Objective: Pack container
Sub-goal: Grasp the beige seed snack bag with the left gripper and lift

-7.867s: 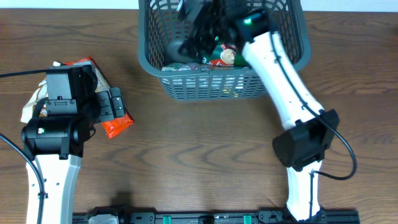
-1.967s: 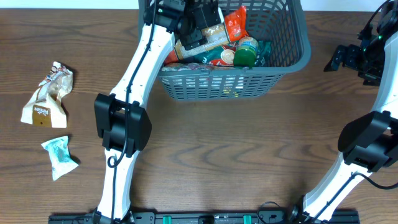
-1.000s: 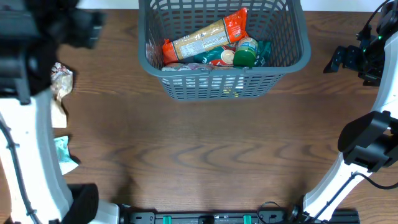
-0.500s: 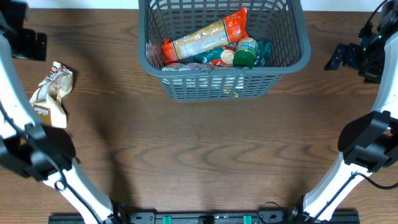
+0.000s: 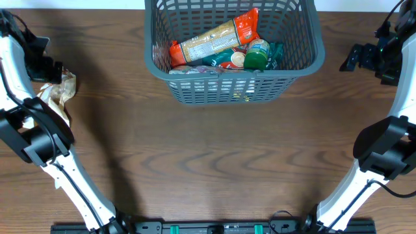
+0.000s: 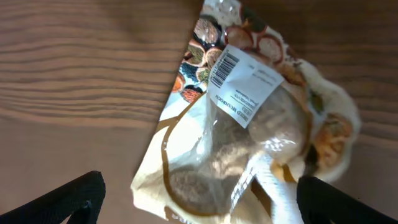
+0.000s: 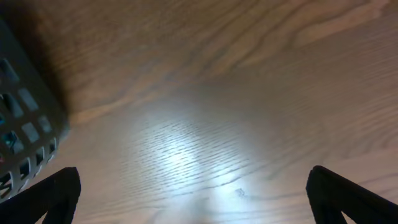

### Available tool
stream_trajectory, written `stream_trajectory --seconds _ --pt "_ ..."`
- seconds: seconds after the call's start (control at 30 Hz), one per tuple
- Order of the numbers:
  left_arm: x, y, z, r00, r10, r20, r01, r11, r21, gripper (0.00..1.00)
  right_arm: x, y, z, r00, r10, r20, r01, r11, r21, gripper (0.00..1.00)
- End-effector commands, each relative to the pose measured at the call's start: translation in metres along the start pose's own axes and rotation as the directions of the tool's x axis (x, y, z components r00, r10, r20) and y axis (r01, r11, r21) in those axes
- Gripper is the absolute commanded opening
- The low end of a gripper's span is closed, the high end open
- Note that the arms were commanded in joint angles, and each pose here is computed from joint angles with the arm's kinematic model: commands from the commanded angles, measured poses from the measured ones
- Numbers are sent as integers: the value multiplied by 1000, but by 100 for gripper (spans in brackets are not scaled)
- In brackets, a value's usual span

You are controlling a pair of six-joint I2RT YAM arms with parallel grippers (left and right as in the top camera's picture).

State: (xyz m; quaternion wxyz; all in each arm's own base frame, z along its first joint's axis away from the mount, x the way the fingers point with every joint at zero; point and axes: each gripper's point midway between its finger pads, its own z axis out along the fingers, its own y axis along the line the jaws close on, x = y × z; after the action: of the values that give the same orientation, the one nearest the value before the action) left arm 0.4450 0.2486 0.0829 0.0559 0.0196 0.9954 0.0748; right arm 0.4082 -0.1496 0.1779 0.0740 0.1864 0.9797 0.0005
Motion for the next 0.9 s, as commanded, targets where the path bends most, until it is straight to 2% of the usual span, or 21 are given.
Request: stream_trajectory --seconds 0.0,0.4,0.87 --pt "6 -3 23 999 22 -34 -21 999 37 99 0 -7 0 1000 -16 0 16 999 44 99" --pt "13 -12 65 997 23 -76 -15 995 102 99 1 -9 0 1000 -11 -2 11 998 55 99" --pt "16 -19 68 996 24 -81 -12 989 147 98 0 -9 0 1000 -11 -2 11 998 56 99"
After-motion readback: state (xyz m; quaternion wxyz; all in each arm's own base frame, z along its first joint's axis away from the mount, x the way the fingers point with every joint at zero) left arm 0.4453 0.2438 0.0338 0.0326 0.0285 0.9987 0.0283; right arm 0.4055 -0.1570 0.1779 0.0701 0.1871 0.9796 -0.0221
